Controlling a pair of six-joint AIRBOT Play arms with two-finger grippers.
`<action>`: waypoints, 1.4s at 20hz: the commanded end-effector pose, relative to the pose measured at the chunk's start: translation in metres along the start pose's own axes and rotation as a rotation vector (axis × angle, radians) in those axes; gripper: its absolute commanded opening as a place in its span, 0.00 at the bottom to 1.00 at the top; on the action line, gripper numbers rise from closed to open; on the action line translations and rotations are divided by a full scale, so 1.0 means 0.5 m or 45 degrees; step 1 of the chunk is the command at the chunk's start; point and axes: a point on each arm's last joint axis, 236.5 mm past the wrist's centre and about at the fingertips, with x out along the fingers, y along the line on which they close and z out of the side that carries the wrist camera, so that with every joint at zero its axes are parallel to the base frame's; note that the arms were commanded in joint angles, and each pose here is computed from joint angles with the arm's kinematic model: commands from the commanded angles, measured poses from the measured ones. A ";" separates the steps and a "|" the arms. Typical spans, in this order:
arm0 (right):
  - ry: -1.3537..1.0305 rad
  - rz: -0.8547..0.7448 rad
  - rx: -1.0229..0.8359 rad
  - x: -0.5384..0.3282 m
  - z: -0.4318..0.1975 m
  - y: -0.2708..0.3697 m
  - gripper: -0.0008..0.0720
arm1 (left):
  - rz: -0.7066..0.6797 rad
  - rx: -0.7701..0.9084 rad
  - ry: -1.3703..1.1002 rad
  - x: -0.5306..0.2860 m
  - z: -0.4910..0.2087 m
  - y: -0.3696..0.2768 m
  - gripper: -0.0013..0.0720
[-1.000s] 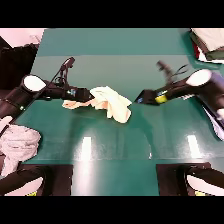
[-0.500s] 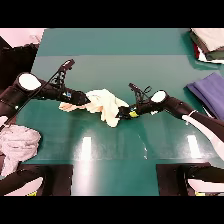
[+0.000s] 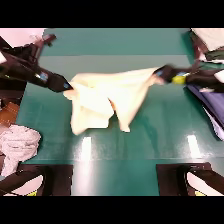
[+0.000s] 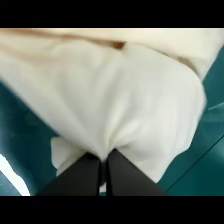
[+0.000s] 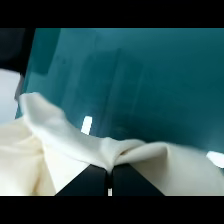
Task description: Fold the shirts.
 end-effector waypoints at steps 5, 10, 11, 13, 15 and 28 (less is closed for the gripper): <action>-0.371 -0.247 -0.322 -0.345 0.173 0.090 0.03 | 0.136 0.225 -0.240 -0.234 0.108 -0.085 0.05; -0.460 -0.553 -0.334 -0.483 0.173 0.084 0.03 | 0.186 0.321 -0.393 -0.341 0.131 -0.144 0.05; -0.454 -0.648 -0.299 -0.503 0.168 0.055 0.03 | 0.186 0.324 -0.386 -0.341 0.125 -0.146 0.05; -0.370 -0.718 -0.237 -0.500 0.149 0.010 0.03 | 0.163 0.283 -0.315 -0.304 0.109 -0.127 0.05; -0.193 -0.661 -0.185 -0.449 0.115 -0.013 0.03 | 0.104 0.209 -0.191 -0.234 0.079 -0.100 0.05; 0.335 -0.435 -0.013 0.071 -0.007 -0.224 0.64 | 0.199 -0.042 0.216 0.104 -0.153 0.133 0.05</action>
